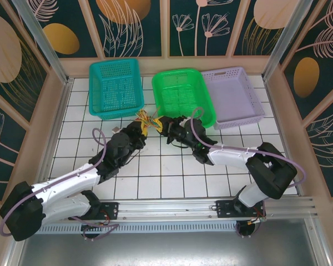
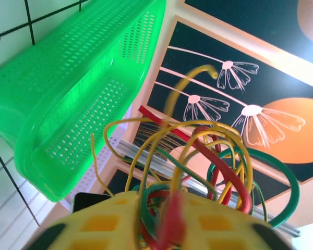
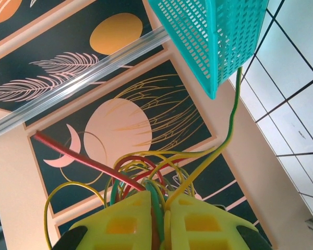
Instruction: Untangle the cables
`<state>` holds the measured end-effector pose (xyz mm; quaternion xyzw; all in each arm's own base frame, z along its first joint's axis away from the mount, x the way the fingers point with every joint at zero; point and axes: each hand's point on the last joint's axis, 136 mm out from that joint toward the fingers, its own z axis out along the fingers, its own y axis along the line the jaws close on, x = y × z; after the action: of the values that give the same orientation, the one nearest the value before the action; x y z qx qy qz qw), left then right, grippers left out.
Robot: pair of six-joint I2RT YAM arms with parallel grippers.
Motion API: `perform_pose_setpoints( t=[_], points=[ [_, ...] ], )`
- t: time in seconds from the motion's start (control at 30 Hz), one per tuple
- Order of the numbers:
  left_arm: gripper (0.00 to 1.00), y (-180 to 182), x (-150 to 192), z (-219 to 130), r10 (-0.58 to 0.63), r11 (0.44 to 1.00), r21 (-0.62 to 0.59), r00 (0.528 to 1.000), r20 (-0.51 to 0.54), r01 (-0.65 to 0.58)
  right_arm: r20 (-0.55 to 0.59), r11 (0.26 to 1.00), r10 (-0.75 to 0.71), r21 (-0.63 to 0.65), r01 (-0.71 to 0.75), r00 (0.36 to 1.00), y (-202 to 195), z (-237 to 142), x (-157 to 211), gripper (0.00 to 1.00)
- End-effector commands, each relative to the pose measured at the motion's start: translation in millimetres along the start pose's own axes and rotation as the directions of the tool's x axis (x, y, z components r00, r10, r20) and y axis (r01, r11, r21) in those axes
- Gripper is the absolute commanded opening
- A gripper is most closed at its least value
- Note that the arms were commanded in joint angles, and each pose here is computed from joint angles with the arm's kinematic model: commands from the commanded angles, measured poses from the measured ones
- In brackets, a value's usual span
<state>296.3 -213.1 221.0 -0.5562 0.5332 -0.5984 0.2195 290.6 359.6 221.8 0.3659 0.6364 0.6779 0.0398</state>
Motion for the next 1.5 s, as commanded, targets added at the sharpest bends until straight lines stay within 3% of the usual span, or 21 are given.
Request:
perform_pose_setpoints(
  t=[0.0, 0.13, 0.23, 0.3, 0.37, 0.4, 0.53, 0.6, 0.7, 0.77, 0.83, 0.87, 0.9, 0.97, 1.0, 1.03, 1.1, 1.13, 1.23, 1.33, 1.47],
  points=[
    [0.02, -20, -7, 2, -0.270, 0.961, 0.068, 0.963, -0.001, 0.269, -0.298, 0.993, 0.029, 0.120, 0.007, 0.954, -14, -8, 76, 0.00],
    [0.00, -43, -23, -11, -0.025, 0.995, 0.098, 0.997, 0.069, 0.018, -0.264, 0.966, 0.001, 0.249, 0.067, 0.964, -28, -22, 62, 0.00],
    [0.00, -72, -22, -21, 0.331, 0.934, 0.113, 0.939, 0.093, -0.340, -0.221, 0.922, -0.048, 0.365, 0.128, 0.974, -37, -39, 45, 0.00],
    [0.00, -82, -12, -26, 0.606, 0.790, 0.059, 0.792, 0.078, -0.611, -0.196, 0.883, -0.089, 0.438, 0.168, 0.977, -39, -53, 33, 0.00],
    [0.00, -83, 8, -24, 0.801, 0.597, 0.066, 0.598, 0.000, -0.799, -0.184, 0.842, -0.110, 0.504, 0.190, 0.977, -43, -66, 22, 0.00],
    [0.00, -79, 15, -23, 0.869, 0.495, 0.060, 0.493, -0.044, -0.867, -0.186, 0.826, -0.118, 0.527, 0.201, 0.975, -44, -70, 19, 0.00],
    [0.00, -66, 23, -21, 0.973, 0.200, 0.068, 0.190, -0.129, -0.977, -0.196, 0.780, -0.145, 0.581, 0.234, 0.970, -52, -80, 12, 0.00],
    [0.00, -67, 24, -24, 0.990, 0.082, 0.076, 0.073, -0.118, -0.994, -0.198, 0.755, -0.168, 0.604, 0.255, 0.966, -58, -83, 7, 0.00],
    [0.00, -65, 30, -26, 0.991, 0.011, 0.116, -0.004, -0.135, -0.993, -0.208, 0.781, -0.204, 0.554, 0.287, 0.957, -51, -77, 7, 0.00],
    [0.00, -57, 32, -27, 0.986, 0.035, 0.129, 0.014, -0.166, -0.991, -0.224, 0.793, -0.248, 0.511, 0.330, 0.942, -42, -71, 8, 0.00],
    [0.00, -47, 29, -29, 0.977, 0.121, 0.119, 0.097, -0.190, -0.985, -0.232, 0.782, -0.325, 0.478, 0.399, 0.917, -33, -67, 6, 0.00],
    [0.04, -44, 22, -31, 0.965, 0.199, 0.086, 0.179, -0.192, -0.976, -0.234, 0.776, -0.369, 0.455, 0.436, 0.900, -28, -67, 5, 0.00],
    [0.23, -41, 13, -34, 0.939, 0.300, 0.028, 0.290, -0.184, -0.953, -0.222, 0.771, -0.410, 0.433, 0.466, 0.885, -24, -66, 4, 0.00],
    [0.46, -39, 2, -41, 0.861, 0.482, -0.044, 0.482, -0.165, -0.875, -0.187, 0.761, -0.488, 0.387, 0.520, 0.853, -16, -67, 1, 0.00],
    [0.52, -39, -3, -46, 0.789, 0.590, -0.082, 0.596, -0.148, -0.803, -0.159, 0.751, -0.534, 0.363, 0.552, 0.830, -10, -68, -1, 0.00],
    [0.55, -37, -8, -50, 0.727, 0.664, -0.118, 0.674, -0.132, -0.738, -0.133, 0.736, -0.576, 0.345, 0.583, 0.806, -6, -69, -3, 0.00],
    [0.61, -41, -11, -60, 0.584, 0.789, -0.165, 0.806, -0.095, -0.591, -0.057, 0.695, -0.672, 0.294, 0.656, 0.738, 4, -72, -4, 0.00],
    [0.64, -43, -10, -63, 0.524, 0.827, -0.185, 0.847, -0.086, -0.531, -0.016, 0.670, -0.716, 0.263, 0.694, 0.698, 10, -73, -3, 0.00],
    [0.71, -43, 13, -59, 0.396, 0.873, -0.235, 0.903, -0.169, -0.427, 0.114, 0.603, -0.797, 0.231, 0.764, 0.594, 21, -80, -5, 0.00],
    [0.81, -17, 38, -52, 0.311, 0.830, -0.377, 0.901, -0.301, -0.412, 0.184, 0.587, -0.809, 0.197, 0.785, 0.559, 26, -84, -6, 0.00],
    [0.83, -9, 50, -50, 0.294, 0.809, -0.419, 0.901, -0.320, -0.413, 0.192, 0.541, -0.838, 0.176, 0.822, 0.511, 31, -82, 4, 0.00]
  ],
)
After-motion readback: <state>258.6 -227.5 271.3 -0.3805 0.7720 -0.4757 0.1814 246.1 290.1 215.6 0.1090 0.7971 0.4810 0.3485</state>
